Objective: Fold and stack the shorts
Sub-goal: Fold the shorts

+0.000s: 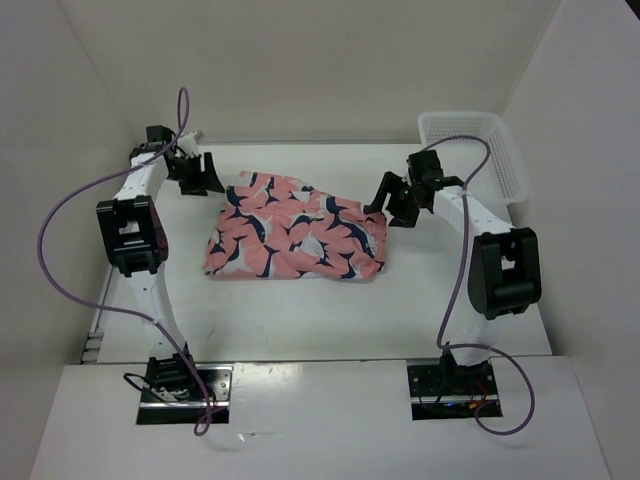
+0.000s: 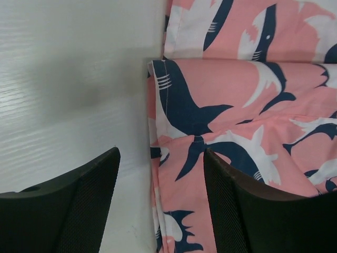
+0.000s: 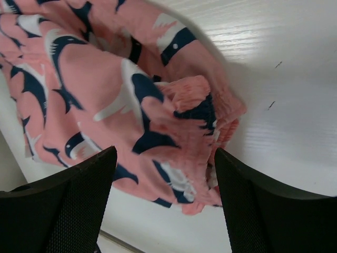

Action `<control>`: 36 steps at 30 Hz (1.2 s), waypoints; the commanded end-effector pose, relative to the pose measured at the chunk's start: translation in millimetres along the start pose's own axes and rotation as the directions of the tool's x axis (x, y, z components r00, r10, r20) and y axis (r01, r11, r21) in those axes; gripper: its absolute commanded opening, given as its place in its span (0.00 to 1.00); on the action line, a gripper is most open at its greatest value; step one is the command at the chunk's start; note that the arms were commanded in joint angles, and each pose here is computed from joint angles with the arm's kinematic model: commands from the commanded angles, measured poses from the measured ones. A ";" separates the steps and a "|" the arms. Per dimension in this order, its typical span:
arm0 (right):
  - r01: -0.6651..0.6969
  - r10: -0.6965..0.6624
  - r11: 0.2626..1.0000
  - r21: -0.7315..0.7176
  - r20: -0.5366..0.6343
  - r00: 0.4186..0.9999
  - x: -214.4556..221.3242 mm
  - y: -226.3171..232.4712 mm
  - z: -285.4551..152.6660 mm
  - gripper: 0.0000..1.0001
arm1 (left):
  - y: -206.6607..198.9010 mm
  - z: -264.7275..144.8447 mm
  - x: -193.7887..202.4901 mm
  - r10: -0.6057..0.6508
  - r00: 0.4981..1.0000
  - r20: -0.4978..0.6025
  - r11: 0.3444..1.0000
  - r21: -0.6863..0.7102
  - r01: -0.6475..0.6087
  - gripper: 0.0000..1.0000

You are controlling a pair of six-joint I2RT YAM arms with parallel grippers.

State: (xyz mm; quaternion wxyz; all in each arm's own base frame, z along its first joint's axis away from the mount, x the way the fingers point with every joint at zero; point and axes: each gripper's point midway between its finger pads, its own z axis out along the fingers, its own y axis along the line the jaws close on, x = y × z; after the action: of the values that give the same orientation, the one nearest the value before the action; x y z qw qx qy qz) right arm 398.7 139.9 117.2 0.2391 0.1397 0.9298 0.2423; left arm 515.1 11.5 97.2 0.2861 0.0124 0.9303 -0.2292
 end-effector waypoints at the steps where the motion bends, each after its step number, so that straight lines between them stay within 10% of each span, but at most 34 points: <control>1: 0.030 -0.030 0.999 -0.012 0.044 0.999 -21.2 1.0 14.1 0.80 | -14.7 9.6 -7.7 0.034 0.999 0.003 0.999 0.039 -0.034 0.72; 21: 0.002 -0.002 1.000 0.003 0.012 1.000 -23.6 -13.2 48.4 0.79 | 9.2 59.8 39.4 -0.009 0.993 -0.122 1.000 -0.009 0.008 0.65; 36: 0.002 -0.002 1.000 -0.020 0.031 1.000 -23.6 -7.8 39.9 0.63 | -18.6 42.3 27.8 0.019 0.996 -0.084 0.998 0.066 -0.013 0.19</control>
State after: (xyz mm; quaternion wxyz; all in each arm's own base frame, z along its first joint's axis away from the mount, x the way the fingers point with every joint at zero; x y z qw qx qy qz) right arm 427.2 140.3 75.6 0.2241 0.1473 0.9338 0.2369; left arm 511.9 -18.0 30.9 0.2258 0.0235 0.9439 -0.2397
